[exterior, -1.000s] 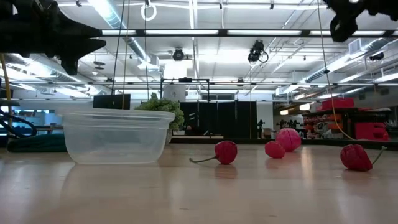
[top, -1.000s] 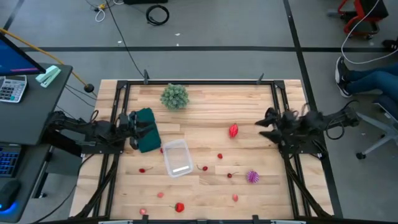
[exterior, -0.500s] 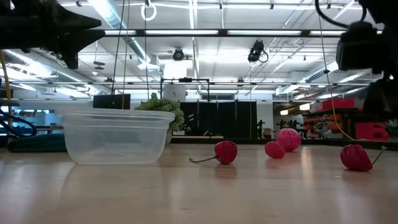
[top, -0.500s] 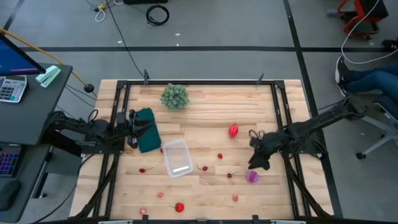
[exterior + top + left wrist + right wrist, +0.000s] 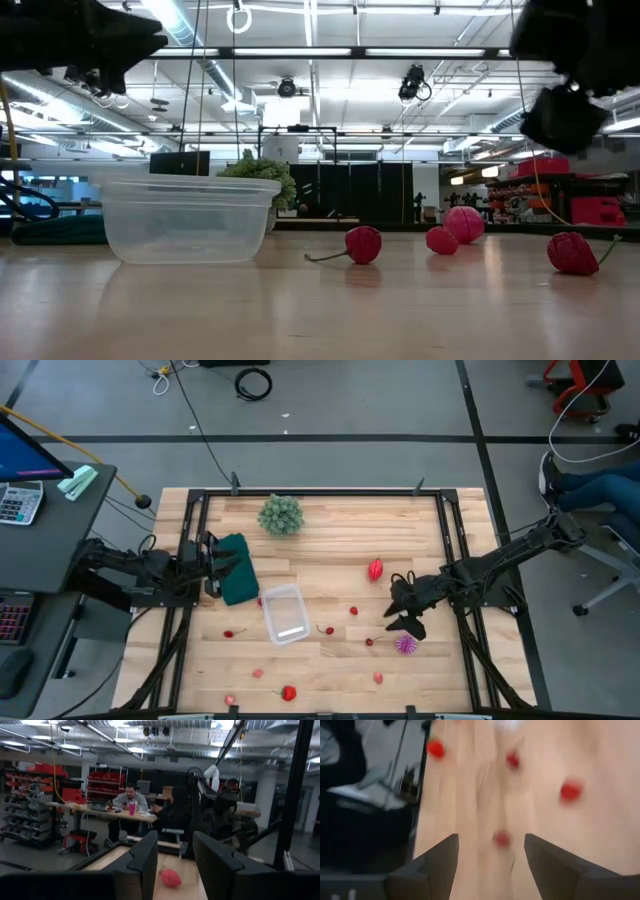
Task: Pick and placing Produce into tupperware
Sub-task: Put the red cherry into the transparent bin
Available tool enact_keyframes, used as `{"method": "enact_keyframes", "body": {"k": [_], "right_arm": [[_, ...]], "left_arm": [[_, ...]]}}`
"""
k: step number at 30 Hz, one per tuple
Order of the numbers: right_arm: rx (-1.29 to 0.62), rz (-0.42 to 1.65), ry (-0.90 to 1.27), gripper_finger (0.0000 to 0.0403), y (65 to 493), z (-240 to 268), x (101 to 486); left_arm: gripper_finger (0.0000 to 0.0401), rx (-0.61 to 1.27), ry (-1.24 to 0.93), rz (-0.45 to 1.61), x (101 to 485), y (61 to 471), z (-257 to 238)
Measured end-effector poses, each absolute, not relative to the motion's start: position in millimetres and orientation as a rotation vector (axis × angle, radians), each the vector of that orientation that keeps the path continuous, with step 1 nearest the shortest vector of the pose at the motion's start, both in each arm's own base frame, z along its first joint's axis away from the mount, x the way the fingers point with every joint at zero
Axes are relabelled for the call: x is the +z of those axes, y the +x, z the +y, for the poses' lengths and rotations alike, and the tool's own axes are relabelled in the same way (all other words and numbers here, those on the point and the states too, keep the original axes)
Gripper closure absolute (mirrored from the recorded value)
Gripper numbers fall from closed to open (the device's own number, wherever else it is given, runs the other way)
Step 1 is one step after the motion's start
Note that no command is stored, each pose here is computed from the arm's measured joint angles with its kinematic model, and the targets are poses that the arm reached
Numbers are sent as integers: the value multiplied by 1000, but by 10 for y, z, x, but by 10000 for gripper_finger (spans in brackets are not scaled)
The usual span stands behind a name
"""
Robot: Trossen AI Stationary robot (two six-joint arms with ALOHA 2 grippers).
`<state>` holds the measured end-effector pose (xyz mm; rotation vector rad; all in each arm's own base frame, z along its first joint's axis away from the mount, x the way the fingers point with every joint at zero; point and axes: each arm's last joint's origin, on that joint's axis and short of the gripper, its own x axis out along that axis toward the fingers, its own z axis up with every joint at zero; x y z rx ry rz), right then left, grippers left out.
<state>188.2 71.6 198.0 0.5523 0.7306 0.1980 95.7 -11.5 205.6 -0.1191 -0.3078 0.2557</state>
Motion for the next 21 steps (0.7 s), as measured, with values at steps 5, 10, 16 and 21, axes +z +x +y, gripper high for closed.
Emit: {"method": "enact_keyframes", "body": {"k": [5,10,16,21], "right_arm": [[128,634,444,167,1972,708,2133],[193,648,256,167,2009,728,2085],[268,669,26,167,2046,758,1991],[293,793,136,163,2018,861,1862]], "left_arm": [[266,246,-177,-288,2032,966,-118],[266,235,-271,-241,1976,981,-122],[271,237,-278,-202,1935,990,-124],[278,237,-271,-201,1937,990,-124]]}}
